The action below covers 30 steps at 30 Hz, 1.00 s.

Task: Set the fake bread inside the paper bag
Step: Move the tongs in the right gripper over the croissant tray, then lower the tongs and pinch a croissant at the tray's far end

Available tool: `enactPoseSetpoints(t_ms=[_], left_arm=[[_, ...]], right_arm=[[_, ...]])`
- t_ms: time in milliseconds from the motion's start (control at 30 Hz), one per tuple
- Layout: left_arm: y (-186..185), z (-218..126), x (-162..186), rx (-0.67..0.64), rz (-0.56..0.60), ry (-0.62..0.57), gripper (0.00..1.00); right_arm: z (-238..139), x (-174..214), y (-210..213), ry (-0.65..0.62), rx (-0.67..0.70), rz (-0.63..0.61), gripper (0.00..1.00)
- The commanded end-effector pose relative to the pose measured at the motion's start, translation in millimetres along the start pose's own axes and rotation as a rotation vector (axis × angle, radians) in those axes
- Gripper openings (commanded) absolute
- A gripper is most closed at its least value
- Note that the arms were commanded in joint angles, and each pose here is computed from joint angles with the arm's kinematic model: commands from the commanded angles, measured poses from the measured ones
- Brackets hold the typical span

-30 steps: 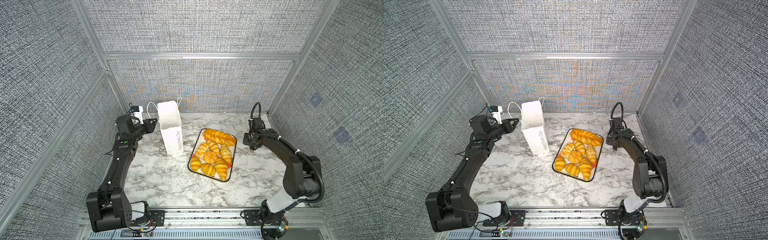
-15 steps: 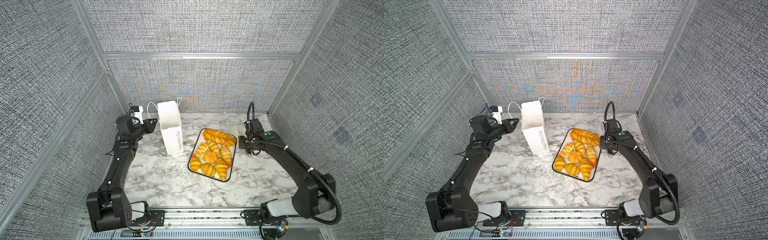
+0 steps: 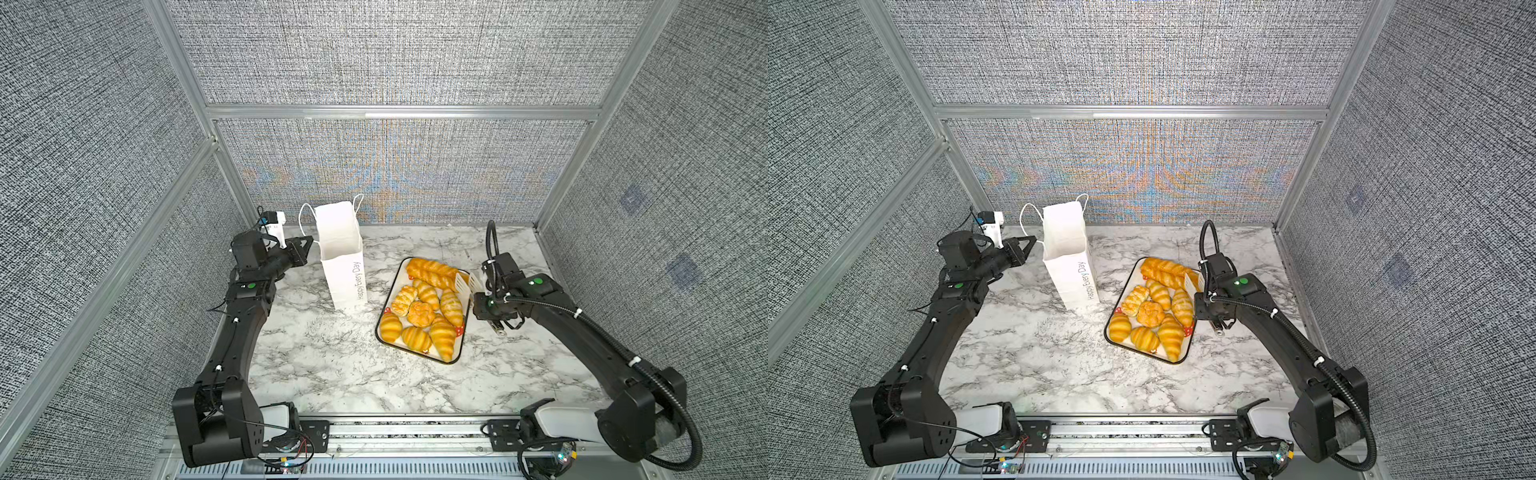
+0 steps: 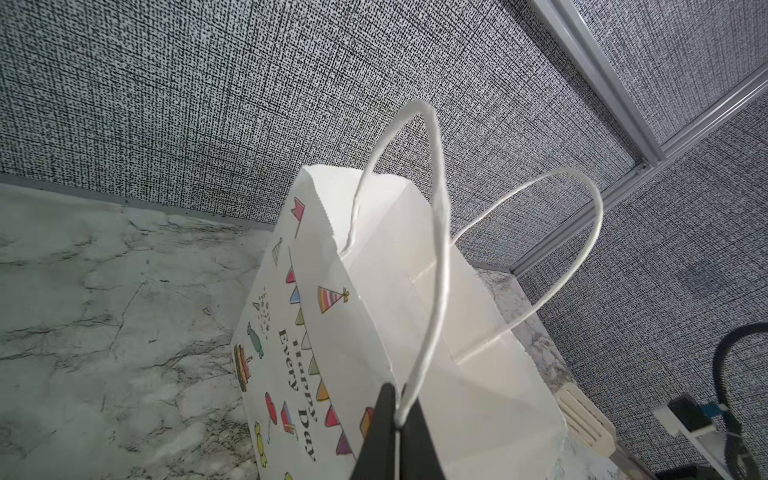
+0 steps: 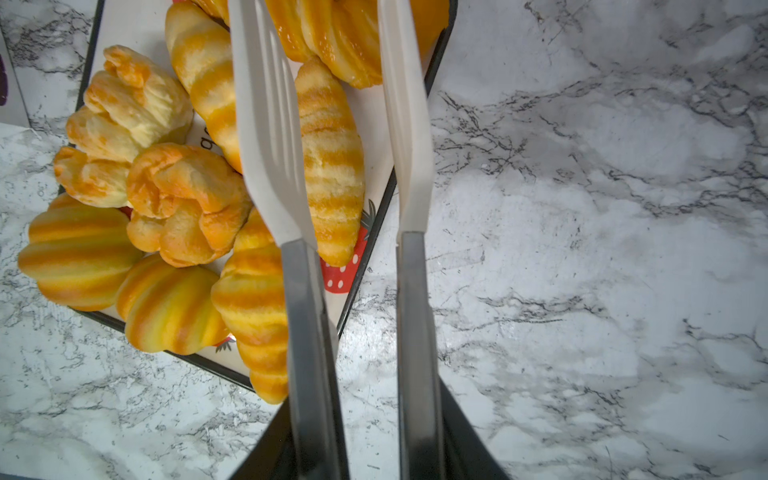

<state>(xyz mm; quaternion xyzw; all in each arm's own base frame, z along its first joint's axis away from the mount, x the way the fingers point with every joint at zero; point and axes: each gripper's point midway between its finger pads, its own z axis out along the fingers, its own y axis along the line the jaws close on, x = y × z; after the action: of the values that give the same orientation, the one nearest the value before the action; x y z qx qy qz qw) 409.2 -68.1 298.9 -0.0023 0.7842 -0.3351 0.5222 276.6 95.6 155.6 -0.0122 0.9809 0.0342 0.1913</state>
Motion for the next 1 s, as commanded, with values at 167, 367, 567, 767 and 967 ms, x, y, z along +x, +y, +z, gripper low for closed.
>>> enactPoseSetpoints(t_ms=[167,367,567,767,967], left_arm=[[-2.8,0.2,-3.1,0.019,0.006,-0.013,0.00],[-2.8,-1.0,-4.6,0.013,0.010,-0.018,0.00],[-2.7,-0.3,-3.4,0.016,0.005,-0.015,0.00],[-2.4,0.2,-2.9,0.017,0.005,-0.012,0.00],[-2.2,0.2,-2.7,0.018,0.006,-0.012,0.00]], right_arm=[[-7.0,16.6,14.6,0.048,-0.079,-0.023,0.41],[1.0,26.7,18.1,0.078,-0.074,-0.023,0.44],[10.2,31.4,18.6,0.086,-0.073,-0.013,0.48],[17.9,31.9,21.5,0.095,-0.083,-0.012,0.51],[30.7,34.0,25.3,0.115,-0.094,-0.012,0.51]])
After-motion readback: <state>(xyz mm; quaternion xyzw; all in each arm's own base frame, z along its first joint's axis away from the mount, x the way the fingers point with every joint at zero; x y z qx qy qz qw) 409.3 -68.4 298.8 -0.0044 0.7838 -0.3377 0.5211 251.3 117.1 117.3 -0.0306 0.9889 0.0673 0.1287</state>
